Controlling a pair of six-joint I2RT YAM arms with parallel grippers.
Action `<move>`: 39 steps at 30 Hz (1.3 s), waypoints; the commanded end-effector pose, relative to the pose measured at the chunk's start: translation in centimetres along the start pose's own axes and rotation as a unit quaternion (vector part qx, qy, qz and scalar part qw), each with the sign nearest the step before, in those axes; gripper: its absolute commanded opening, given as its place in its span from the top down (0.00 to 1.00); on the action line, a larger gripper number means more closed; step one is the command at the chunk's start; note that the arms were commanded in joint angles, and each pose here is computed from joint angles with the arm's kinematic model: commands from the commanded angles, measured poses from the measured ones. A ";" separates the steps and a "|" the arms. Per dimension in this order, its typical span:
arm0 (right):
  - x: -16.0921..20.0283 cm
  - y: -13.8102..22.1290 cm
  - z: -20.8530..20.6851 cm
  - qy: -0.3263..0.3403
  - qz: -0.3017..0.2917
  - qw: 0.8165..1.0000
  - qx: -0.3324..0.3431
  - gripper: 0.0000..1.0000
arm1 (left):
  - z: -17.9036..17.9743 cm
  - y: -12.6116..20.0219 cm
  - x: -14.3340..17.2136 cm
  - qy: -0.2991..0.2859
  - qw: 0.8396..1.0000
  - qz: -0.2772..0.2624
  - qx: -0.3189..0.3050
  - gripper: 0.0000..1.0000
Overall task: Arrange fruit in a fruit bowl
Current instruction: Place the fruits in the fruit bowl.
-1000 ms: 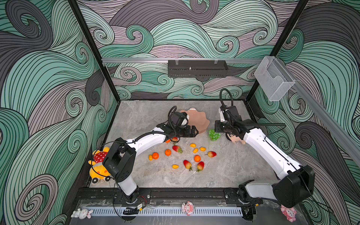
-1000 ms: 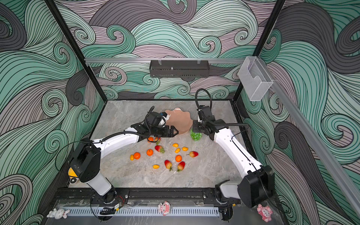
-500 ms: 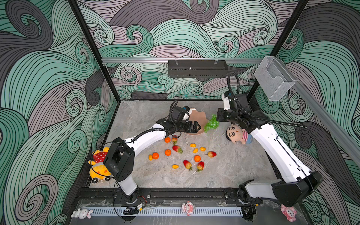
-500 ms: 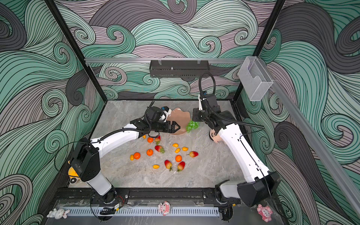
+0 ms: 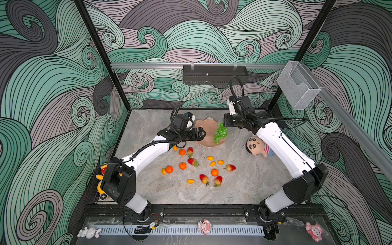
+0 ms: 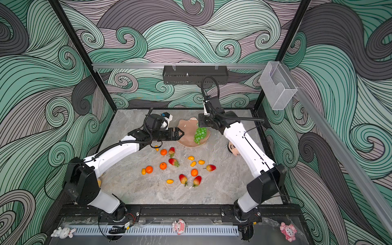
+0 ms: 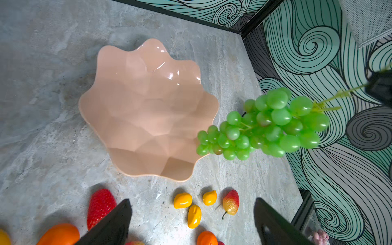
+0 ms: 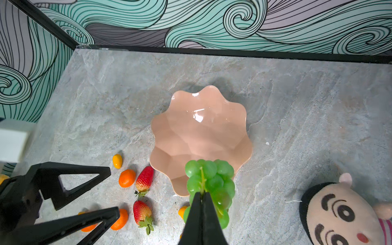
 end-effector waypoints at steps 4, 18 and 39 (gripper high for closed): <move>-1.2 -1.7 2.6 0.010 -0.014 0.999 -0.039 1.00 | 0.8 1.2 0.6 0.005 1.000 -0.003 -0.027 0.07; 0.1 -7.4 3.8 0.008 0.028 0.998 -0.049 1.00 | 2.0 0.0 2.2 0.017 0.999 0.026 -0.023 0.06; 2.7 -13.4 -3.6 -0.046 0.103 0.992 0.051 1.00 | 2.3 -3.5 4.1 0.043 0.996 0.071 -0.028 0.07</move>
Point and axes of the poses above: each gripper's point midway between its finger pads, its own y axis back along the fingers, its own z axis along the line the jaws close on, x = y × z, the point moved 10 cm from there along y, back along the fingers, and after that the axes turned 4 degrees about -y, right-handed, at the moved point
